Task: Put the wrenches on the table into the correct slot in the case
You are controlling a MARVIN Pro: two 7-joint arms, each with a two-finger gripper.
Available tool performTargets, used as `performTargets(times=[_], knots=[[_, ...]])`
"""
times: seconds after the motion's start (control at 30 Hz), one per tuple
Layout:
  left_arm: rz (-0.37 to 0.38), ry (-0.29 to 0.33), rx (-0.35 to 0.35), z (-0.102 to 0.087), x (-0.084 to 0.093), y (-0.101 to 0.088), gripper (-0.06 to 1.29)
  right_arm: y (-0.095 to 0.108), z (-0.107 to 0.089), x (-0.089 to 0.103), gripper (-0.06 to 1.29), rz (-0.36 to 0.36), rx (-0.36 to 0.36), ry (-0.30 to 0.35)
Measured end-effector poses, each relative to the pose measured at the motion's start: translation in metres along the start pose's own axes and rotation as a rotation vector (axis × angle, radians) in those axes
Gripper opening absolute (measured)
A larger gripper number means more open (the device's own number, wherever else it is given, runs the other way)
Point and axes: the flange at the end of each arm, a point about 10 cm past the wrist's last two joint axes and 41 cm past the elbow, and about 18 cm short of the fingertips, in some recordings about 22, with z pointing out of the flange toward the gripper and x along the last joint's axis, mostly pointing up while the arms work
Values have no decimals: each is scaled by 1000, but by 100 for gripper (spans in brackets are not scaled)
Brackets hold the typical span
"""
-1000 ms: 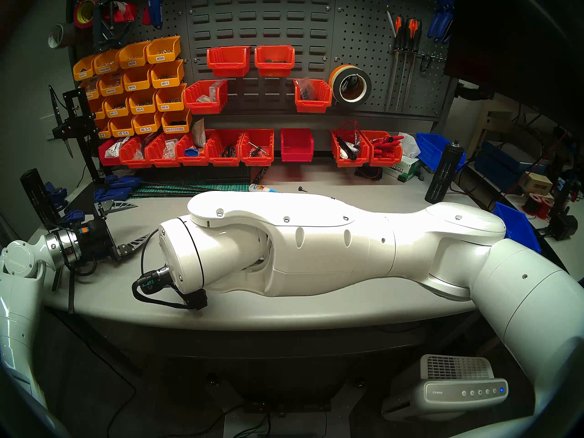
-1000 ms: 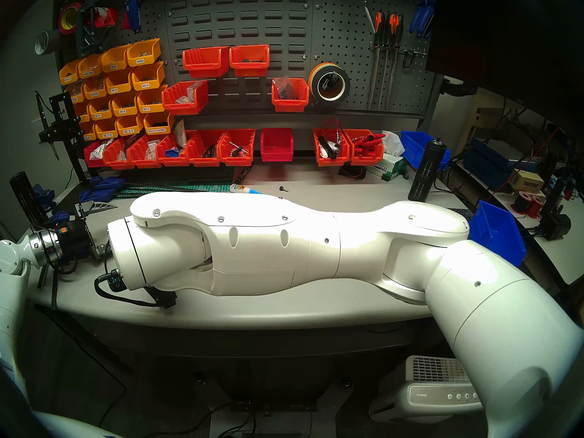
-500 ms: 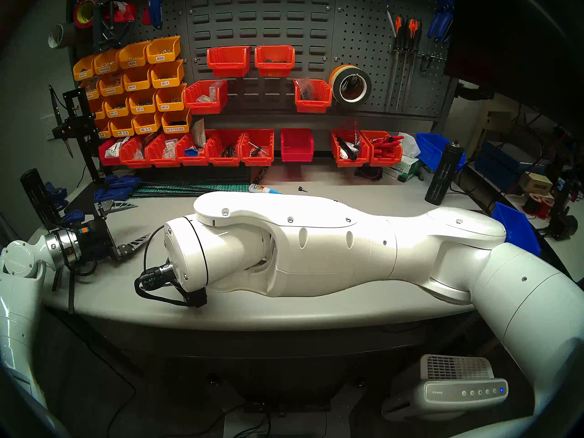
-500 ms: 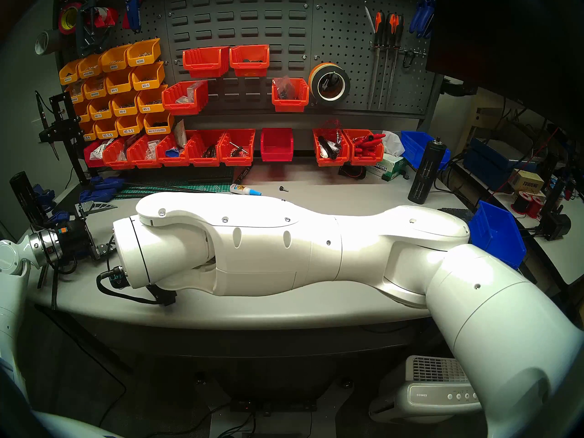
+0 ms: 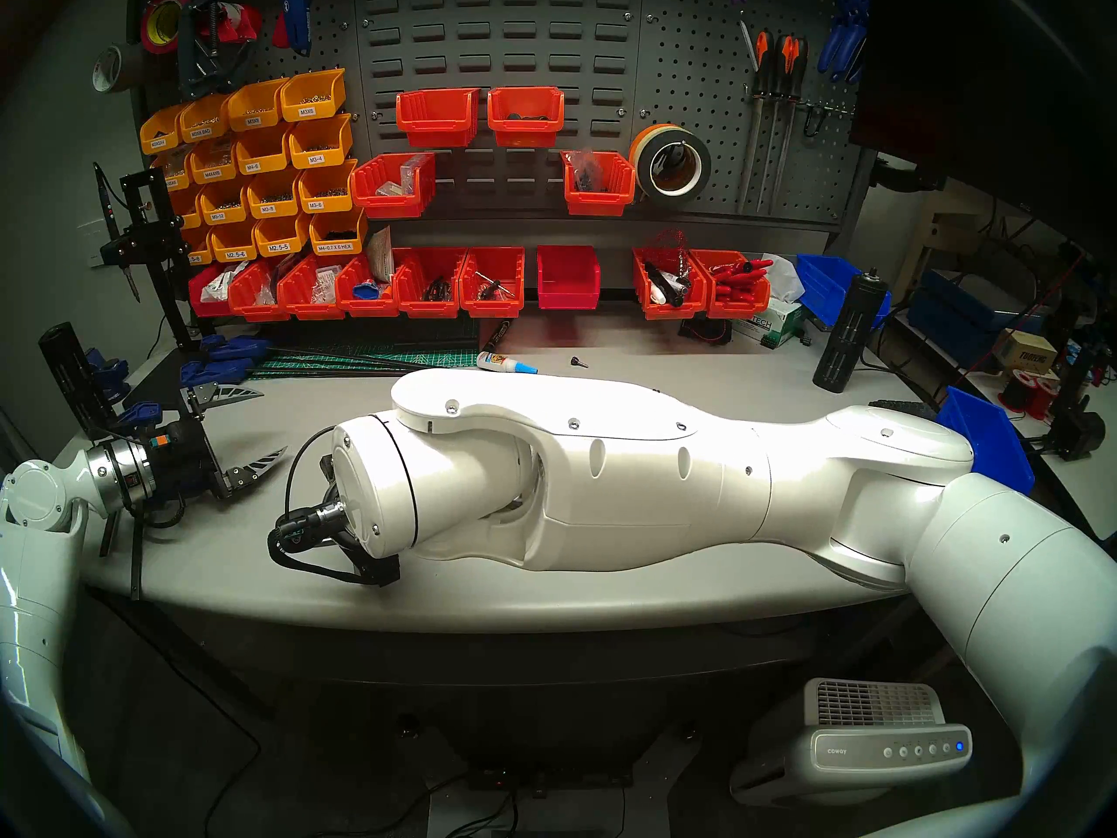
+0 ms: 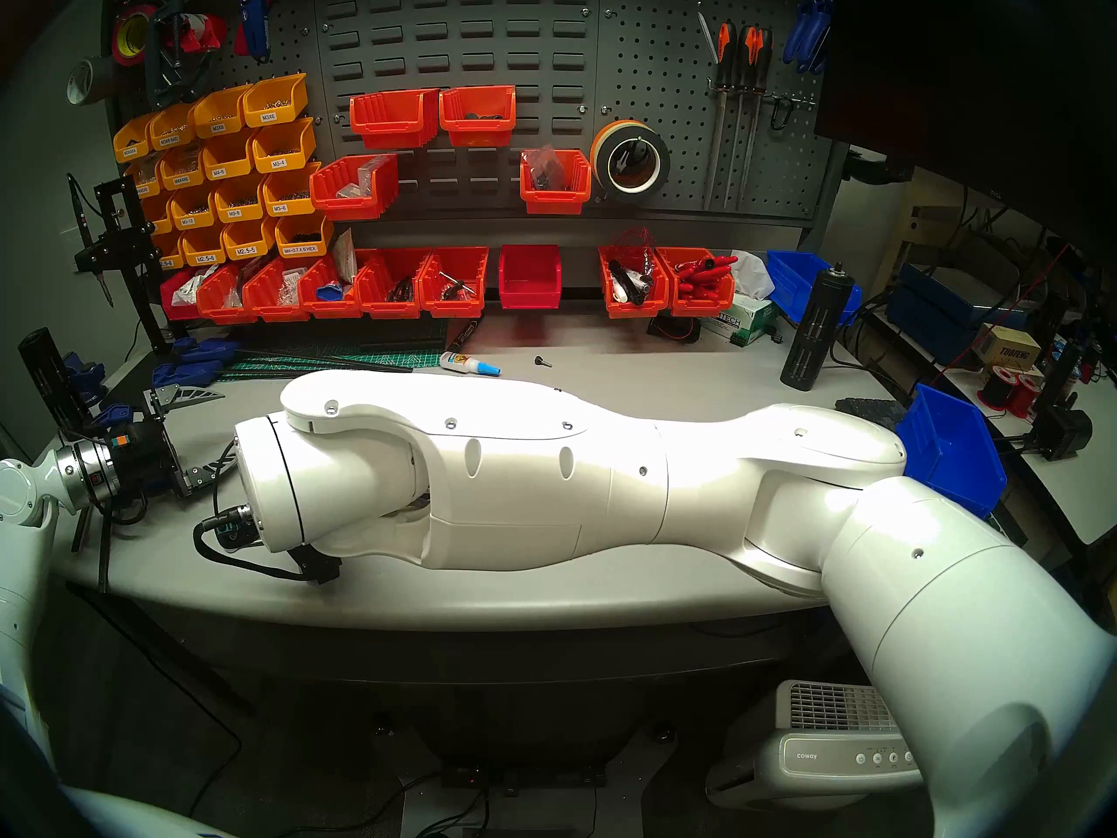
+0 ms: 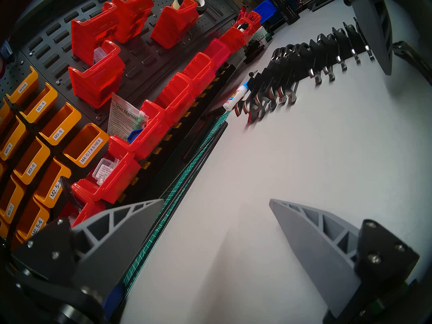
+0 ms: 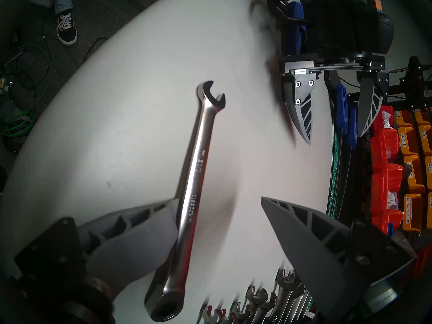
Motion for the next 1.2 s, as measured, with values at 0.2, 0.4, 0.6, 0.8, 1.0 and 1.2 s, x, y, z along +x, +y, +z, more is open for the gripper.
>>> performTargets(times=[0.2, 0.4, 0.6, 0.8, 1.0, 1.2], knots=[[0, 0, 0, 0, 0, 0, 123, 0, -1, -4, 107, 11, -6, 3], [0, 0, 0, 0, 0, 0, 123, -1, -3, -10, 107, 23, -14, 3], [0, 0, 0, 0, 0, 0, 123, -2, -4, -14, 107, 30, -20, 3], [0, 0, 0, 0, 0, 0, 124, -3, -5, -16, 107, 33, -26, 3], [0, 0, 0, 0, 0, 0, 124, -3, -5, -16, 107, 35, -29, 3], [0, 0, 0, 0, 0, 0, 123, -3, -5, -16, 107, 35, -29, 3]])
